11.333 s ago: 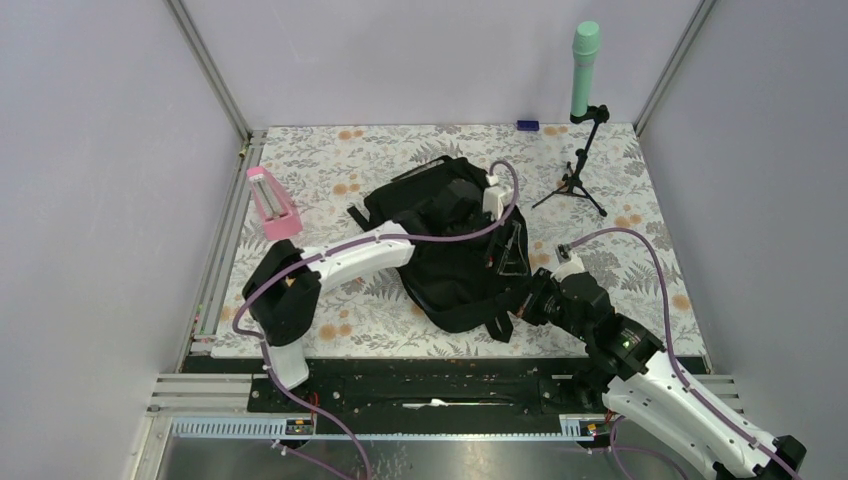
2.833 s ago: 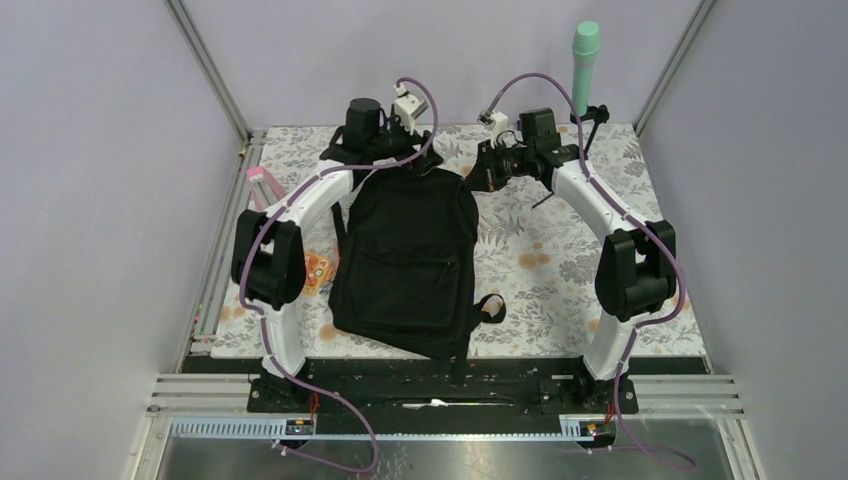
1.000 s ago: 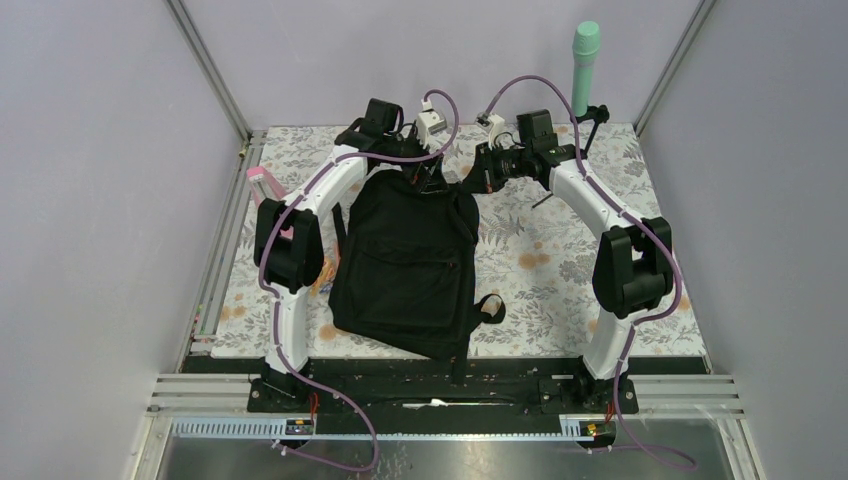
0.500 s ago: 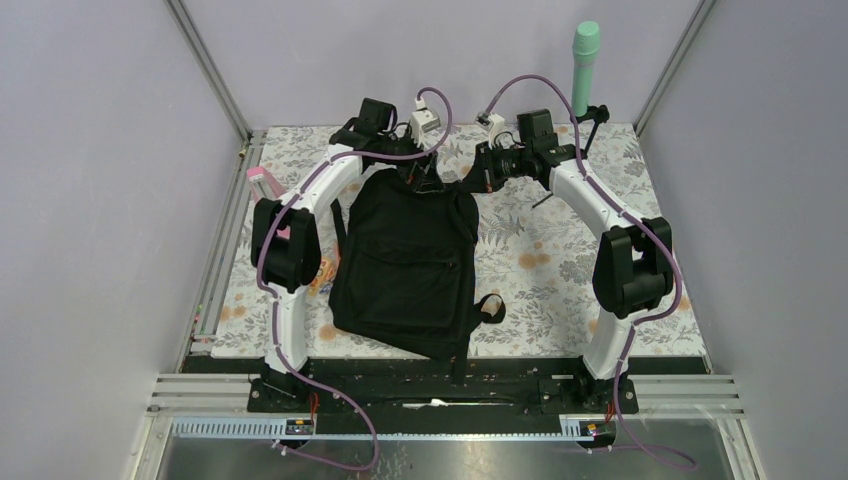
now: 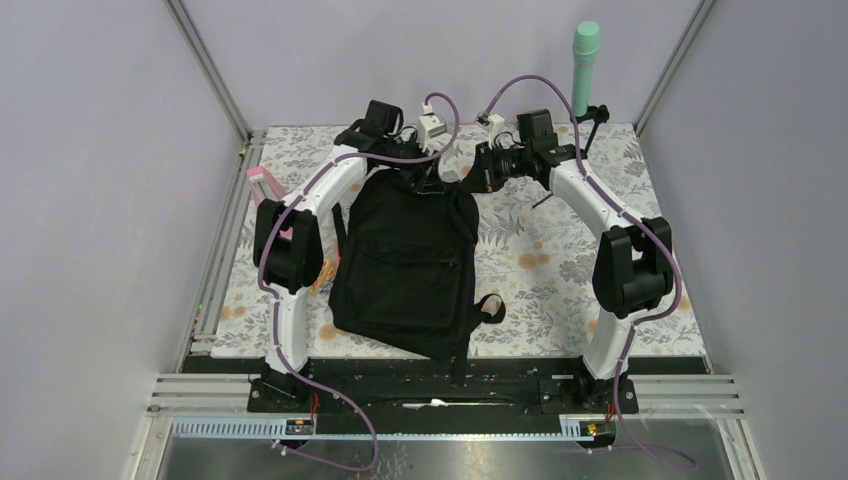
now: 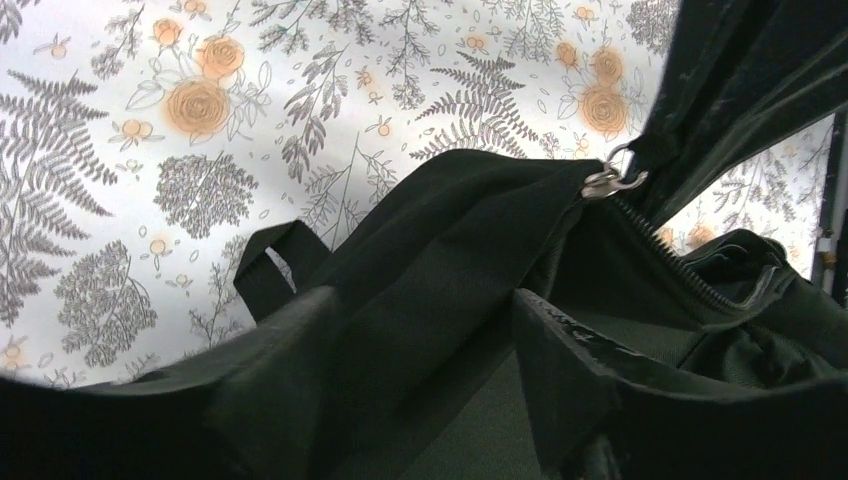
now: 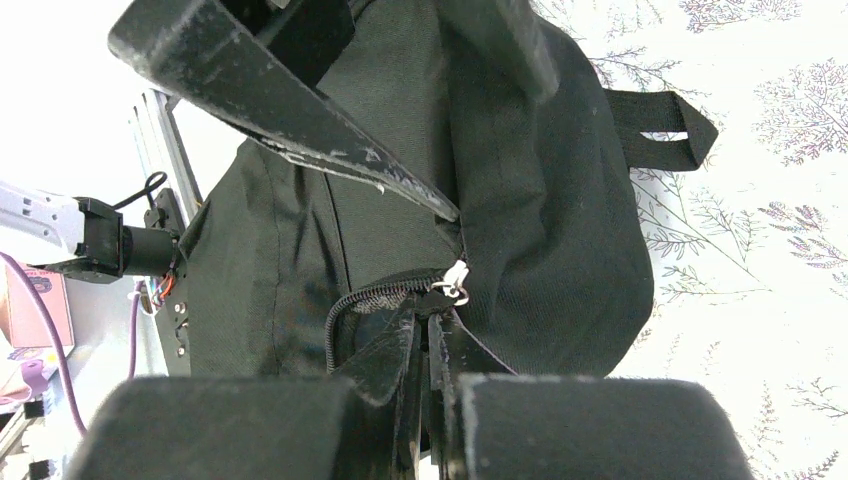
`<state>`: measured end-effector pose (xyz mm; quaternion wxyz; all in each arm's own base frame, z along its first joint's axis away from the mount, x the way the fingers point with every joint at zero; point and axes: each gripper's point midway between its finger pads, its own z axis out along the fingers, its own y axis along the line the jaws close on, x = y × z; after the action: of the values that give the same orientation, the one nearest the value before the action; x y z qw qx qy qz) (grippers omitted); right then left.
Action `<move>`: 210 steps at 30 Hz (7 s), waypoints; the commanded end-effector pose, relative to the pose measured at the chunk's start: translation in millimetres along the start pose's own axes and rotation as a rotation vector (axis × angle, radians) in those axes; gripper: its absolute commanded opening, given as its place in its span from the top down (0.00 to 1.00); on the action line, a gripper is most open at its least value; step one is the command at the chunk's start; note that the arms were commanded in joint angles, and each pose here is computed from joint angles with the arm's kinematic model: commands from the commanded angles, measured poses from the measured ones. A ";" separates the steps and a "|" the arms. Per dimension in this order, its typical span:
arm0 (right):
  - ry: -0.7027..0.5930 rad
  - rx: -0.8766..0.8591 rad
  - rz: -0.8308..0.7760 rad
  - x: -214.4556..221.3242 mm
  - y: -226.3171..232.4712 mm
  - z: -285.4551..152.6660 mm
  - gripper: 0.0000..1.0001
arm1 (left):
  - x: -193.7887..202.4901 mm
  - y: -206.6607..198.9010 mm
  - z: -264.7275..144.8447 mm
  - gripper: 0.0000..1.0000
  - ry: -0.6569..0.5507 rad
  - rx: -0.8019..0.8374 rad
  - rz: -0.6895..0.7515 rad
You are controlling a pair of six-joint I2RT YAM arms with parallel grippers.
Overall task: Pack the student bag
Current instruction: Zip the student bag at the center of the board, then adjust the student bag at the center of the board.
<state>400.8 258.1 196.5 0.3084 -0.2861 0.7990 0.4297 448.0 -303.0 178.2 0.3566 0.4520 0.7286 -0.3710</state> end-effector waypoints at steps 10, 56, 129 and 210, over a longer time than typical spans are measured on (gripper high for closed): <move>-0.115 0.000 -0.023 -40.4 28.9 -20.4 1.00 | -47.4 25.2 -17.4 1.00 -0.160 -0.334 0.107; -0.009 0.122 0.278 113.5 169.4 -37.1 1.00 | -87.3 108.1 -155.1 1.00 -0.542 -0.969 -0.332; -0.099 0.388 0.291 149.9 86.5 1.7 0.15 | 105.5 -78.9 -105.9 0.06 0.040 -0.851 -0.189; -0.121 0.921 0.219 156.0 53.1 19.2 0.15 | 71.1 -201.9 -42.9 1.00 -0.271 -0.172 -0.571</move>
<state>258.8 282.5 107.4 0.3774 -0.0507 0.9160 0.1258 238.8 -288.8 150.1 0.3519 0.1278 0.8404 -0.3919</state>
